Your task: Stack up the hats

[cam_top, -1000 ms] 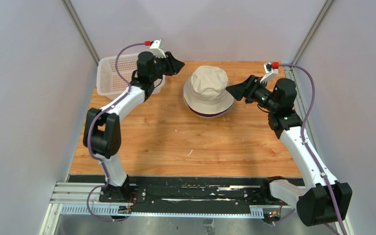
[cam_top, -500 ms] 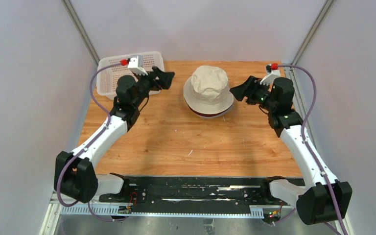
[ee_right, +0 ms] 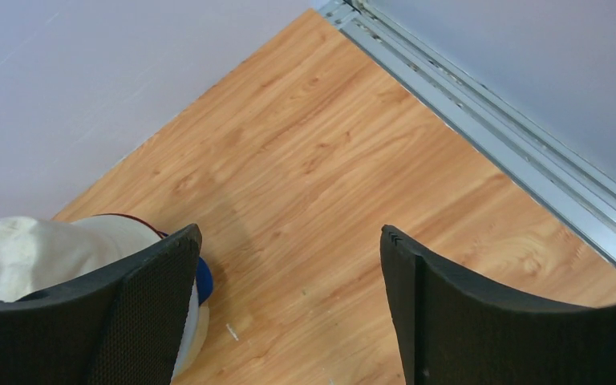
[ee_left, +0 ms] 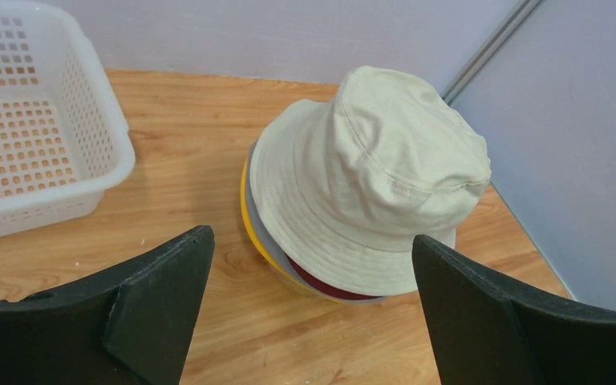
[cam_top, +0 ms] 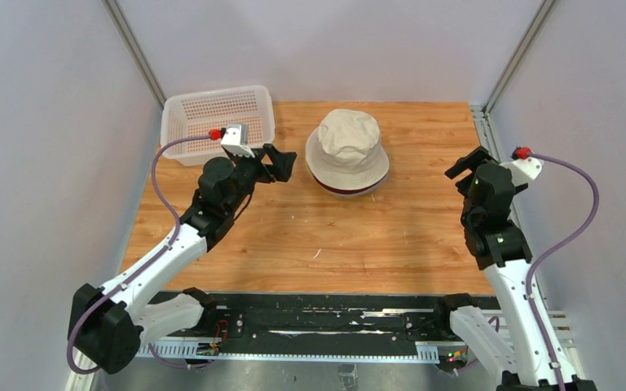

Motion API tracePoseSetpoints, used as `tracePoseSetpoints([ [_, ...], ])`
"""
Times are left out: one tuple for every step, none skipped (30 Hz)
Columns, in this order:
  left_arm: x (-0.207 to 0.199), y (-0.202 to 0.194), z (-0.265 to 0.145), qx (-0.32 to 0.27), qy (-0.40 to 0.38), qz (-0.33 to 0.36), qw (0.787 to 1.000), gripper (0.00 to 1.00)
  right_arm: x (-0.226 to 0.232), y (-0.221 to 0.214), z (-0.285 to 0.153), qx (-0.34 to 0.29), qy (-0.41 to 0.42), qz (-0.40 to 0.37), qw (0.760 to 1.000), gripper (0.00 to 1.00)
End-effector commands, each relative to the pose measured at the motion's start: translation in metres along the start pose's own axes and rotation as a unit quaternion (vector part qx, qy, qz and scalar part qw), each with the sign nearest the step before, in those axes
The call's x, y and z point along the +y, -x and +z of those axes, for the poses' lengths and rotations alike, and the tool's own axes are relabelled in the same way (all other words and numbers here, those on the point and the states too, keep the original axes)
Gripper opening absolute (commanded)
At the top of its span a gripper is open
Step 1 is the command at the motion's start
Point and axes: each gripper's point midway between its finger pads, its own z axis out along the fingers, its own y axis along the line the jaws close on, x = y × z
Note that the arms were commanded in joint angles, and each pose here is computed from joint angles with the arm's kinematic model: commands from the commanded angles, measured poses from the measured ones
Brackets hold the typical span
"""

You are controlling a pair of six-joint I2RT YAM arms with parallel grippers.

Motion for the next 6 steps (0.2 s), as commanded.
tracePoseSetpoints([
  [-0.0006, 0.0088, -0.0022, -0.025, 0.022, 0.027, 0.999, 0.98, -0.0309, -0.0043, -0.0042, -0.035, -0.052, 0.039, 0.997, 0.81],
  [-0.0008, 0.0083, -0.0019, -0.026, 0.027, 0.03, 0.999, 0.98, -0.0318, -0.0045, -0.0059, -0.042, -0.046, 0.045, 0.997, 0.81],
  [-0.0007, 0.0083, -0.0018, -0.028, 0.032, 0.037, 0.998, 0.98, -0.0322, -0.0039, -0.0072, -0.05, -0.041, 0.05, 0.997, 0.81],
  [0.0012, 0.0104, -0.0016, -0.034, 0.044, 0.042, 0.998, 0.98, -0.0324, -0.0022, -0.0084, -0.058, -0.035, 0.051, 0.996, 0.81],
  [0.0022, 0.0111, -0.0015, -0.037, 0.051, 0.044, 0.997, 0.98, -0.033, -0.0005, -0.0096, -0.064, -0.033, 0.052, 0.996, 0.82],
  [0.0038, 0.0131, -0.0003, -0.041, 0.062, 0.04, 0.996, 0.98, -0.0338, 0.0012, -0.0109, -0.069, -0.032, 0.053, 0.996, 0.81],
])
